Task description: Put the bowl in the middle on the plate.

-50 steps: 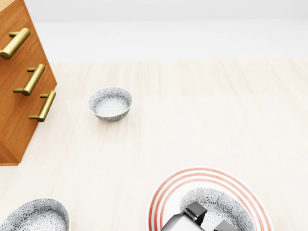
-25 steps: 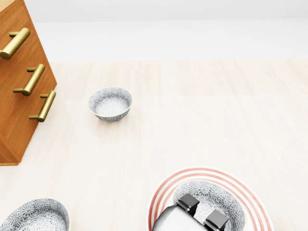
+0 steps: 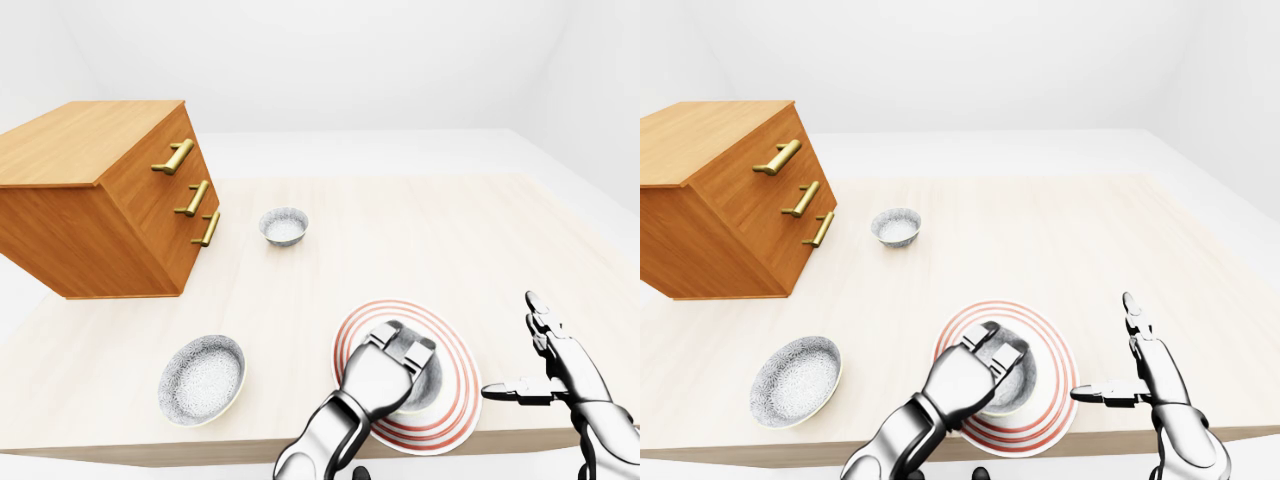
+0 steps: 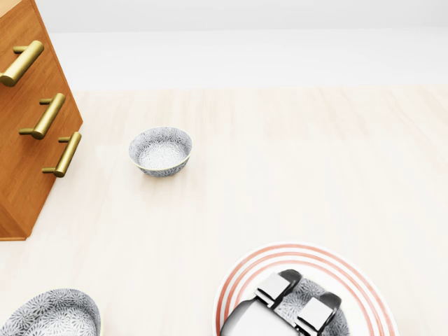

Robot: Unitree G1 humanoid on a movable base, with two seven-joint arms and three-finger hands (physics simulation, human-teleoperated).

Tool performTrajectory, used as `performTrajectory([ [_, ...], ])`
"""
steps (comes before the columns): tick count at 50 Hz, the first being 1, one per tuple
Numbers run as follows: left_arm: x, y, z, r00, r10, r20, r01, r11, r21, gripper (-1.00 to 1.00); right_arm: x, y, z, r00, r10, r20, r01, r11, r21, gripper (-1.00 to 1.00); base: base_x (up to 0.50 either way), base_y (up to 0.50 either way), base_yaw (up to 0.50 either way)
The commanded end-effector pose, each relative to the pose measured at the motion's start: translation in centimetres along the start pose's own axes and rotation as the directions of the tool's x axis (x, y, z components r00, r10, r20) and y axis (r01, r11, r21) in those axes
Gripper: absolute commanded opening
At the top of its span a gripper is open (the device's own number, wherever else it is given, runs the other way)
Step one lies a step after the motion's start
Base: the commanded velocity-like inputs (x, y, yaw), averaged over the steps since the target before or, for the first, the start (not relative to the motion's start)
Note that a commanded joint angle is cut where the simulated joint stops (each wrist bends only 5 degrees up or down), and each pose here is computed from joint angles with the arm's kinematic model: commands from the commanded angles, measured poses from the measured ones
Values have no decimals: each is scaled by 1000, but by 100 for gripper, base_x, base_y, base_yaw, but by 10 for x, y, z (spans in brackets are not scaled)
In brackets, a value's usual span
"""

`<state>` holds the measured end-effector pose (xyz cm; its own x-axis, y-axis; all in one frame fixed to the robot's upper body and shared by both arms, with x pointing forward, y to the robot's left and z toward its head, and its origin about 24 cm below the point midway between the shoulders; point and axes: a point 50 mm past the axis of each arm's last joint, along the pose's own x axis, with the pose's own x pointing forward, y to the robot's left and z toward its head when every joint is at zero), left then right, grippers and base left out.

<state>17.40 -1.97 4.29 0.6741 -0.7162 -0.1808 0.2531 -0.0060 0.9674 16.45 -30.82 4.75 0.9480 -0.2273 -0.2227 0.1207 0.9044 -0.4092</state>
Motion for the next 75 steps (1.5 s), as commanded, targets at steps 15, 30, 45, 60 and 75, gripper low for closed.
performTrajectory([
  [15,4,-1,-10,1000,1,-31,-1,1000,-8,100,0,0,2,1000,0,6,0,1000,-4,100,0,0,0],
  [30,2,3,-13,999,-16,-41,15,1000,-21,100,0,0,1,1000,1,4,-1,1000,-6,100,0,0,0],
  [45,-4,13,-14,995,-98,-5,96,987,-132,100,1,1,-2,1000,6,-11,-6,1000,1,100,0,0,0],
  [60,-16,36,-47,987,-160,1,155,951,-266,100,1,1,-1,1000,5,-6,-5,1000,-5,100,0,0,0],
  [75,-17,35,-62,983,-172,-58,151,951,-268,100,1,1,-2,1000,5,-11,-5,1000,-2,100,0,0,0],
])
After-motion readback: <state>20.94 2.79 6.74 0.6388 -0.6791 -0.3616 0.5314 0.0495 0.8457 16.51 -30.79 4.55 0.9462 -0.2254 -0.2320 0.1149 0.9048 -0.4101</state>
